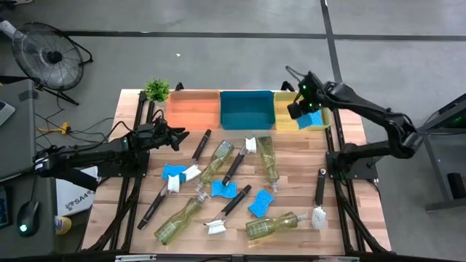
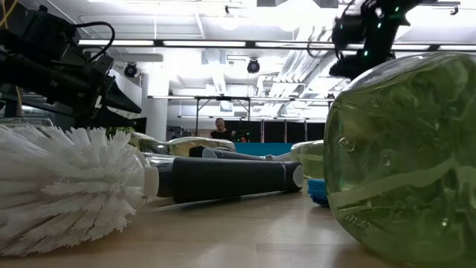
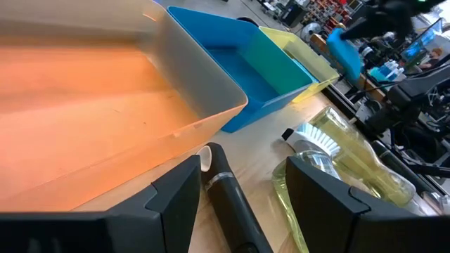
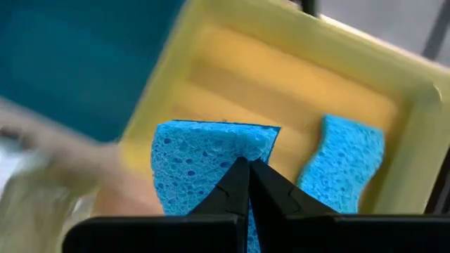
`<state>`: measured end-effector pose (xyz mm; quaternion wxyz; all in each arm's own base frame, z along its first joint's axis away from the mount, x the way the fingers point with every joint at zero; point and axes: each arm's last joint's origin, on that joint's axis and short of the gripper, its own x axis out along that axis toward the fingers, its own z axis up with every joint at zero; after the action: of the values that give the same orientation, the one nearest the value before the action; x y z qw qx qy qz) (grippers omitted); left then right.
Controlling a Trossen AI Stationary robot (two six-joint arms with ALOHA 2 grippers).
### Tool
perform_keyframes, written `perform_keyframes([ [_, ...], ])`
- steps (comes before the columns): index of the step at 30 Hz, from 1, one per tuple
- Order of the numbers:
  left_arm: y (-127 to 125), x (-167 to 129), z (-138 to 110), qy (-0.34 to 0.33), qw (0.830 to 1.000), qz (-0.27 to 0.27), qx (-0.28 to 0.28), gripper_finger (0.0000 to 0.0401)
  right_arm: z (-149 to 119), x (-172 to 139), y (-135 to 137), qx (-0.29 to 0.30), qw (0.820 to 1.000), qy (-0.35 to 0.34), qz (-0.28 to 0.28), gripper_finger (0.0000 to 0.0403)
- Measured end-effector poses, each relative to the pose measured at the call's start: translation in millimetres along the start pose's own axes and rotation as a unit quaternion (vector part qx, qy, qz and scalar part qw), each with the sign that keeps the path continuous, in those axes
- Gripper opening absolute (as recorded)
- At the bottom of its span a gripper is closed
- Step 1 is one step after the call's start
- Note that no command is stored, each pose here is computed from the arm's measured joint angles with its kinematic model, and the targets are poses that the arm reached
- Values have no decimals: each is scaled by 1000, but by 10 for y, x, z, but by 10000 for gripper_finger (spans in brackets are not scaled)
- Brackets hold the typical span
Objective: Pick & Place Kitchen Sink Supplies
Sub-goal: Put the blue sponge into the yellow bin
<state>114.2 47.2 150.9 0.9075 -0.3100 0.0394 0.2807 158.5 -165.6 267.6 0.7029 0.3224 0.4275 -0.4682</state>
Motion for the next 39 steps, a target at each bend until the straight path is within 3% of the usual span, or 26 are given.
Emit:
perform_keyframes([
  [5, 0, 0, 0, 0, 1000, 0, 0, 205, 152, 271, -255, 88, 994, 25, -53, 0],
  [13, 0, 0, 0, 0, 1000, 0, 0, 205, 320, 705, -462, 168, 981, 42, -83, 0],
  [24, 0, 0, 0, 0, 1000, 0, 0, 205, 247, 950, -512, 177, 969, 106, -133, 0],
  [33, 0, 0, 0, 0, 1000, 0, 0, 205, 259, 951, -511, 187, 968, 99, -133, 2],
  [39, 0, 0, 0, 0, 1000, 0, 0, 205, 240, 946, -509, 187, 968, 111, -129, 37],
])
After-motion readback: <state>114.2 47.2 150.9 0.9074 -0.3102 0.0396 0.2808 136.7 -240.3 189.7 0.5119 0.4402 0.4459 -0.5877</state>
